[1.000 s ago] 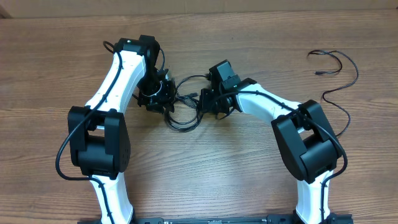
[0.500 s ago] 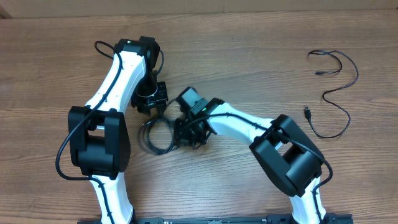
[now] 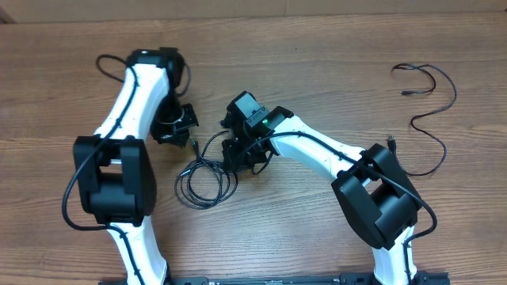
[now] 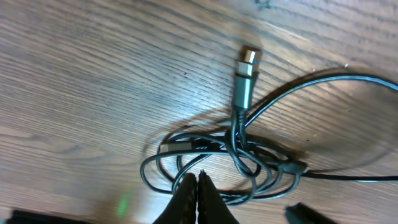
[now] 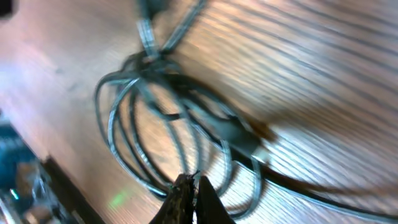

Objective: Untangle cables

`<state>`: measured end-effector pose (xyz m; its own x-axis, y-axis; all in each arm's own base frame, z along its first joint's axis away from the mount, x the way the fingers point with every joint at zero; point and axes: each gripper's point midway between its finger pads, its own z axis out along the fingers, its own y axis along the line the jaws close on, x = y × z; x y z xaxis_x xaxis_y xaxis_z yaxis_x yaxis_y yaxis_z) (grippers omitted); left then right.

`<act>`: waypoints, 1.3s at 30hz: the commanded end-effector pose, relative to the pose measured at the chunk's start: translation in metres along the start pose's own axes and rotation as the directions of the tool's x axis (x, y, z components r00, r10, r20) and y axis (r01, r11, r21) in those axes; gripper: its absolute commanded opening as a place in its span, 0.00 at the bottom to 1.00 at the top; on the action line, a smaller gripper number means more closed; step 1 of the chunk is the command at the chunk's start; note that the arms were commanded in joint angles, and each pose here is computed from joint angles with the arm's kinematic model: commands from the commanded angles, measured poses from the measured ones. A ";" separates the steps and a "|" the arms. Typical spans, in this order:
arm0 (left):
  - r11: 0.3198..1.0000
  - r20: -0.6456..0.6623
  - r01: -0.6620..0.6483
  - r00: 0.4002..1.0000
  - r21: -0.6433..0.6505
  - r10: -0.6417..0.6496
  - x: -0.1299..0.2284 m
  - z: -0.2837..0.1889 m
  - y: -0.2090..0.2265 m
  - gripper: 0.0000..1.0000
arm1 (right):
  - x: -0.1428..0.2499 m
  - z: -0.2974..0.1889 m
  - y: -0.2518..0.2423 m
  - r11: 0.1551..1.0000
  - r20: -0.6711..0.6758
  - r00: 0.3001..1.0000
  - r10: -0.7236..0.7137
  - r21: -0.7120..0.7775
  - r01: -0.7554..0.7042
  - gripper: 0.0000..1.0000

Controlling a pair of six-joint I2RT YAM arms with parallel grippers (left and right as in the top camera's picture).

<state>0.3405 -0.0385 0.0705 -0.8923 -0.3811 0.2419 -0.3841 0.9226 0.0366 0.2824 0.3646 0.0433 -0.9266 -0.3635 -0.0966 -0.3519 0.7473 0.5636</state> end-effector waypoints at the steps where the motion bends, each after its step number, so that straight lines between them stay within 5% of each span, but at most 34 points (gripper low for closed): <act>1: 0.995 -0.055 0.051 0.997 0.087 -0.046 0.002 0.001 -0.003 0.04 | 0.001 -0.008 0.043 0.952 0.034 0.958 -0.283 -0.111 0.285 0.04; 14: 0.959 -0.085 0.128 0.990 0.253 -0.110 -0.013 -0.007 -0.001 0.04 | -0.023 0.060 0.046 0.879 0.135 0.869 -0.475 0.114 0.463 0.05; 19: 0.958 -0.069 0.121 0.992 0.260 -0.107 -0.016 -0.007 -0.003 0.04 | -0.053 0.043 -0.001 0.869 0.209 0.891 -0.404 0.390 0.303 0.04; 24: 0.957 -0.059 0.117 0.993 0.265 -0.105 -0.019 -0.007 -0.004 0.04 | -0.076 0.016 -0.045 0.868 0.348 0.908 -0.232 0.496 0.031 0.04; 31: 0.961 -0.050 0.091 0.996 0.260 -0.081 -0.016 -0.006 -0.013 0.04 | -0.077 -0.007 -0.096 0.857 0.415 0.910 0.014 0.464 -0.225 0.04; 39: 0.969 -0.010 -0.034 0.999 0.245 0.038 -0.008 0.005 -0.038 0.04 | -0.043 0.021 -0.046 0.977 0.176 0.977 0.122 0.150 -0.149 0.08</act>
<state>0.3687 -0.0587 0.0695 -0.8818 -0.4057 0.2405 -0.4552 0.8656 -0.2086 0.3758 0.3253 0.0022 -0.9435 -0.1109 -0.3122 -0.1977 0.9446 0.2621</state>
